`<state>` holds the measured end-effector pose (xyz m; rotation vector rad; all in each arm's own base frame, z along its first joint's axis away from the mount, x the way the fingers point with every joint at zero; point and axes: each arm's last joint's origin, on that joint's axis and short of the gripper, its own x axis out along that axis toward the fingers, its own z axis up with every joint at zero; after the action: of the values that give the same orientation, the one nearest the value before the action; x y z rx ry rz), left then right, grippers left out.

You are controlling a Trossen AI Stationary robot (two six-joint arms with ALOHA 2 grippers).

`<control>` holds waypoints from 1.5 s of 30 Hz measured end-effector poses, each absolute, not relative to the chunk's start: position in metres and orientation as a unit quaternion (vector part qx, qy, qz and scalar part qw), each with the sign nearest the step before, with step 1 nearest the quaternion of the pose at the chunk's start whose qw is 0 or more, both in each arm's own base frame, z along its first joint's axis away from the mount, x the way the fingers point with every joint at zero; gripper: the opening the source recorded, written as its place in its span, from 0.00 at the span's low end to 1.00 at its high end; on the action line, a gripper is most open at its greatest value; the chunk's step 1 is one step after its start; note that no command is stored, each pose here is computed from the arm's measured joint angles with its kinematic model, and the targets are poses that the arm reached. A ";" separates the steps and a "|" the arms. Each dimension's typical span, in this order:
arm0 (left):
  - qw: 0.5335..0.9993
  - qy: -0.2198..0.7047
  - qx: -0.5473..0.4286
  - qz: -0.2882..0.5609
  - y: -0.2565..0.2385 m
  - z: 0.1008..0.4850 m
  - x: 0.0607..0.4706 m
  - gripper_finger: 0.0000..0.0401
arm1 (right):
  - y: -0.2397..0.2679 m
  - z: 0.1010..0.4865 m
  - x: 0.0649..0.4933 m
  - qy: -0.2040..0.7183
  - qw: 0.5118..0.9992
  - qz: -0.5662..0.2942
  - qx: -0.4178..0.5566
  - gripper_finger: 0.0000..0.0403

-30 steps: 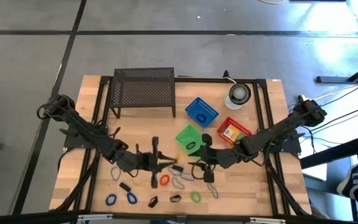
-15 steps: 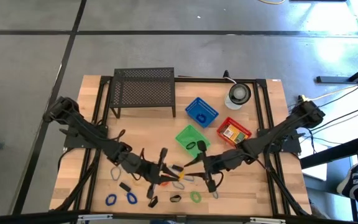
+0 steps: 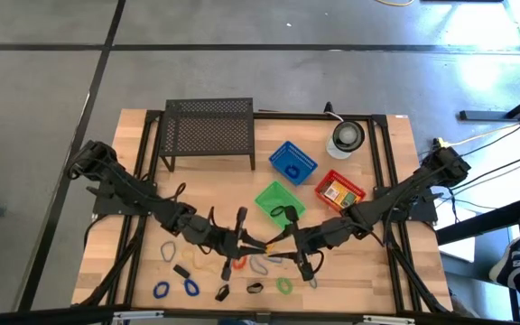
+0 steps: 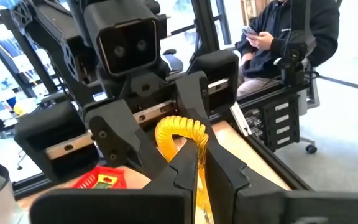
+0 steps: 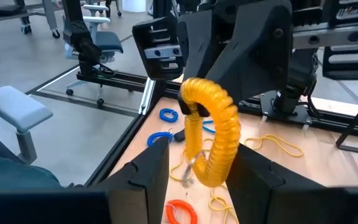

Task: Pick & Place Office Desk Supplies
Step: Put the yellow spring keychain into the blue basket

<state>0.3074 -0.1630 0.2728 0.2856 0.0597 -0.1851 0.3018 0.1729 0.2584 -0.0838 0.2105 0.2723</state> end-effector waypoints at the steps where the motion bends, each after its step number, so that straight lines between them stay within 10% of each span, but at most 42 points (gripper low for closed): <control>1: 0.985 0.030 0.142 -0.092 -0.163 0.273 0.308 0.04 | 0.173 0.258 0.302 0.105 0.984 0.135 -0.038 0.36; 12: 0.984 0.031 0.142 -0.098 -0.166 0.272 0.306 0.04 | 0.172 0.258 0.302 0.112 0.986 0.123 0.005 0.35; 23: 0.986 0.034 0.133 -0.099 -0.166 0.272 0.306 0.04 | 0.171 0.257 0.302 0.117 0.985 0.123 -0.004 0.05; 30: 0.988 0.036 0.114 -0.098 -0.166 0.272 0.306 0.05 | 0.171 0.257 0.302 0.116 0.986 0.123 -0.004 0.06; 45: 0.993 0.076 0.090 0.001 -0.162 0.265 0.304 0.35 | 0.168 0.255 0.302 0.126 0.988 0.084 -0.007 0.04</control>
<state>0.3041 -0.1620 0.2651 0.1812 0.1522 0.0021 0.3025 0.1684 0.2546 -0.0136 0.2527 0.1679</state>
